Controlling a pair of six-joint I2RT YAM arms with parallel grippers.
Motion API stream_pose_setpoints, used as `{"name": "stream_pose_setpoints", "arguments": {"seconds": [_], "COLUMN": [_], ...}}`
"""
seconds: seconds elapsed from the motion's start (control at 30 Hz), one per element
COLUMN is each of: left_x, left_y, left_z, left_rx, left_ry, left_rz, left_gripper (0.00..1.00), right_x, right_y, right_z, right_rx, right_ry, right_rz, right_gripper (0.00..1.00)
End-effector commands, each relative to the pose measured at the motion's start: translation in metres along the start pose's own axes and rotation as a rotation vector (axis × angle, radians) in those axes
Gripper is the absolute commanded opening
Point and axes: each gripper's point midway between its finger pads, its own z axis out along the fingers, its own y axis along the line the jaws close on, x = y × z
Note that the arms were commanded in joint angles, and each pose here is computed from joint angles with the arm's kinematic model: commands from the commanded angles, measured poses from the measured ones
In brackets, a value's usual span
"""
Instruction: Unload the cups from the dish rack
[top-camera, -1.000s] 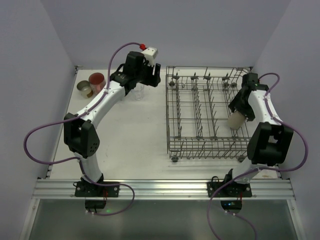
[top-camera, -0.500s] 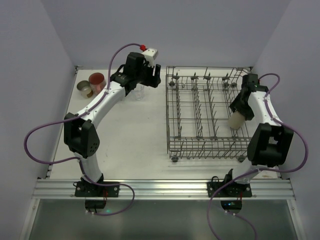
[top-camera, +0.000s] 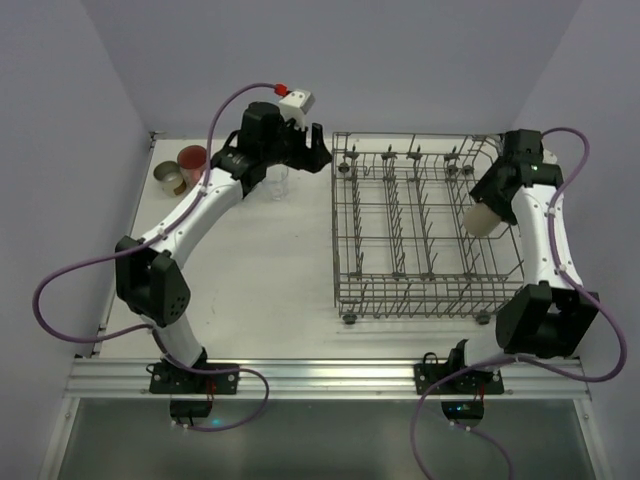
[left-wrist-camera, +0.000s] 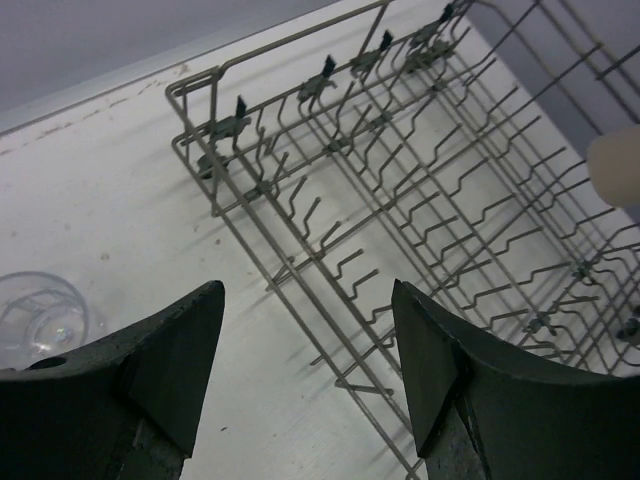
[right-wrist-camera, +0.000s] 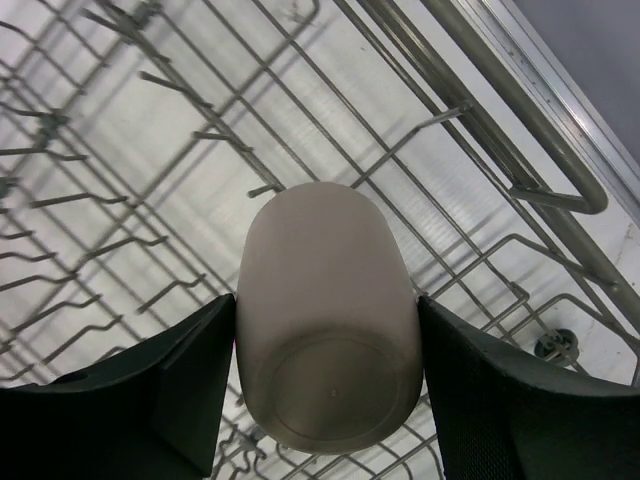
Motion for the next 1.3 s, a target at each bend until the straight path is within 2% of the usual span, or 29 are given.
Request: {"name": "stream_pose_setpoints", "arguments": {"seconds": [0.0,0.1,0.13,0.17,0.23,0.27,0.3,0.33,0.37,0.43,0.47,0.57,0.6,0.63,0.67,0.83,0.97,1.27], "left_x": [-0.047,-0.054,-0.061,-0.052,-0.062,-0.05,-0.06,-0.056,-0.057,-0.049,-0.047,-0.037,-0.036,-0.033,-0.034,-0.024,-0.021,-0.021], "left_y": [-0.048,-0.073,-0.081,-0.094,-0.112,-0.123,-0.131,-0.14,-0.144,-0.151,-0.154,-0.157,-0.158,-0.157,-0.16,-0.16,-0.162,-0.177], "left_z": [-0.024,-0.035,-0.042,-0.045,-0.055,-0.061,-0.069,-0.076,-0.083,-0.089,-0.095,-0.098,-0.102,-0.099,-0.106,-0.103,-0.097,-0.092], "left_rx": [0.202,0.336,0.385,0.467,0.581,0.666,0.726,0.797,0.849,0.924,0.965,1.029,1.056,1.072,1.104,1.172,1.179,1.213], "left_ry": [-0.162,-0.213,-0.248,-0.22,-0.277,-0.234,-0.292,-0.266,-0.312,-0.285,-0.32,-0.301,-0.332,-0.311,-0.342,-0.324,-0.322,-0.318], "left_rz": [-0.01,-0.028,-0.022,-0.056,-0.046,-0.097,-0.075,-0.118,-0.091,-0.145,-0.12,-0.178,-0.161,-0.209,-0.185,-0.274,-0.29,-0.291], "left_gripper": [0.72,0.73,0.73,0.73,0.74,0.74,0.74,0.75,0.75,0.75,0.76,0.76,0.77,0.77,0.77,0.77,0.77,0.77], "right_x": [-0.021,-0.025,-0.019,-0.018,-0.014,-0.009,-0.01,-0.003,-0.002,0.003,0.009,0.018,0.018,0.024,0.026,0.031,0.034,0.045], "right_y": [0.01,0.026,0.039,0.043,0.056,0.064,0.072,0.08,0.084,0.094,0.101,0.118,0.126,0.128,0.13,0.137,0.146,0.174], "right_z": [-0.045,-0.07,-0.079,-0.089,-0.101,-0.113,-0.12,-0.127,-0.137,-0.146,-0.154,-0.168,-0.178,-0.176,-0.178,-0.182,-0.194,-0.208], "right_rx": [-0.115,-0.244,-0.334,-0.379,-0.476,-0.545,-0.599,-0.664,-0.709,-0.786,-0.848,-0.983,-1.066,-1.084,-1.107,-1.186,-1.272,-1.324], "right_ry": [-0.066,-0.087,-0.058,-0.062,-0.043,-0.018,-0.02,0.015,0.018,0.055,0.097,0.18,0.199,0.243,0.251,0.299,0.318,0.365], "right_rz": [0.028,0.043,0.042,0.053,0.061,0.074,0.077,0.091,0.095,0.118,0.116,0.163,0.153,0.186,0.186,0.209,0.211,0.187], "right_gripper": [0.0,0.0,0.0,0.0,0.0,0.0,0.0,0.0,0.0,0.0,0.0,0.0,0.0,0.0,0.0,0.0,0.0,0.0]}}
